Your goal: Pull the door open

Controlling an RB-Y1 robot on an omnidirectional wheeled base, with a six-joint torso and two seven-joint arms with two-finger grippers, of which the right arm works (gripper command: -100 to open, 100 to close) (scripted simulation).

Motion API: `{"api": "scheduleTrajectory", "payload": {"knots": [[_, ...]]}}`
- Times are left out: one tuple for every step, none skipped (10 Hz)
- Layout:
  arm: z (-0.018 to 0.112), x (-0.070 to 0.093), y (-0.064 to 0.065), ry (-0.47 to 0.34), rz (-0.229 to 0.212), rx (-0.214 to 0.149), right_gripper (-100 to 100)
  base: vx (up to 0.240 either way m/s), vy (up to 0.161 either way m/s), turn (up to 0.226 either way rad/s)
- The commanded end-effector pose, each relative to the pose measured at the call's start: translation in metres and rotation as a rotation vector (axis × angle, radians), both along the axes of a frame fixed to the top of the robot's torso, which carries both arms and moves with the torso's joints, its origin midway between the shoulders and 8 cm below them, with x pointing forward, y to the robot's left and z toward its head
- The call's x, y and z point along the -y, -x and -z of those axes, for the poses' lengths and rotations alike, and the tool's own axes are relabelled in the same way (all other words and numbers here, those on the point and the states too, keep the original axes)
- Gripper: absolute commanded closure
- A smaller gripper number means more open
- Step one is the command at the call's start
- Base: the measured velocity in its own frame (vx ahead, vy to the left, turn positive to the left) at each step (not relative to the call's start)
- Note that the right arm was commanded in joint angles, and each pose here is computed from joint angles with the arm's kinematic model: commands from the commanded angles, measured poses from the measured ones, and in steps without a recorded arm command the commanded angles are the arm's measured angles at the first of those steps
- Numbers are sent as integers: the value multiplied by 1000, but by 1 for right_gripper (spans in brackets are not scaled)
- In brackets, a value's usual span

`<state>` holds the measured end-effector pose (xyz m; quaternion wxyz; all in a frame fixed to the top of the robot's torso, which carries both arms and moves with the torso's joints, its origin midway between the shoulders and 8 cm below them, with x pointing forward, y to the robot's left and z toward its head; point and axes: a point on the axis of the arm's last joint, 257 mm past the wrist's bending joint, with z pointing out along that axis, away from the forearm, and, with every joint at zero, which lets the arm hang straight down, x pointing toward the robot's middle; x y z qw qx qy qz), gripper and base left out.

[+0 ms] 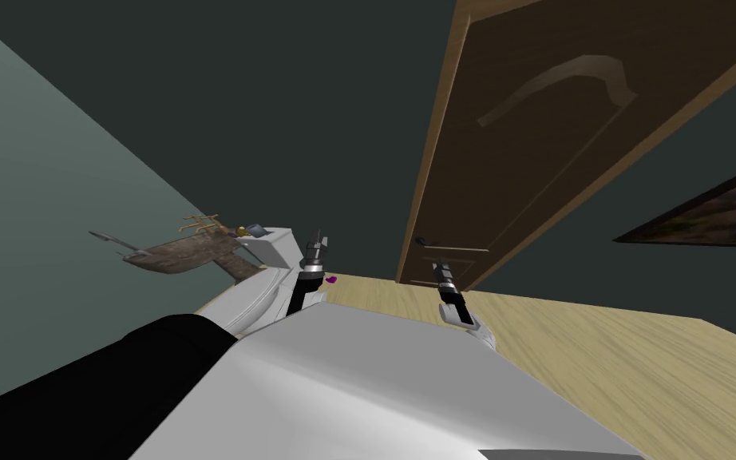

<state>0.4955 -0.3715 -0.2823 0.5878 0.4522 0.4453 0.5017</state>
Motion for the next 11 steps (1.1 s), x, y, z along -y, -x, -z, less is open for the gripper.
{"api": "scheduleTrajectory", "payload": {"knots": [[10,9,-1,0,10,-26,-100,17,-58,128],[12,13,-4,2,15,-33,-100,24,-84,177],[21,16,-2,0,20,-52,-100,27,-73,77],[25,21,-4,1,27,-64,-100,31,-64,120],[28,22,-3,1,29,-71,-100,15,-47,71],[34,27,-3,1,37,-86,-100,7,-46,109],[35,27,-3,1,37,-88,-100,10,-39,60],[40,33,-4,2,45,-103,-100,17,-42,114],[46,38,-4,2,54,-120,-100,26,-71,187],[50,43,-4,3,61,-132,-100,29,-80,157],[51,43,-3,2,62,-134,-100,18,-61,40]]}}
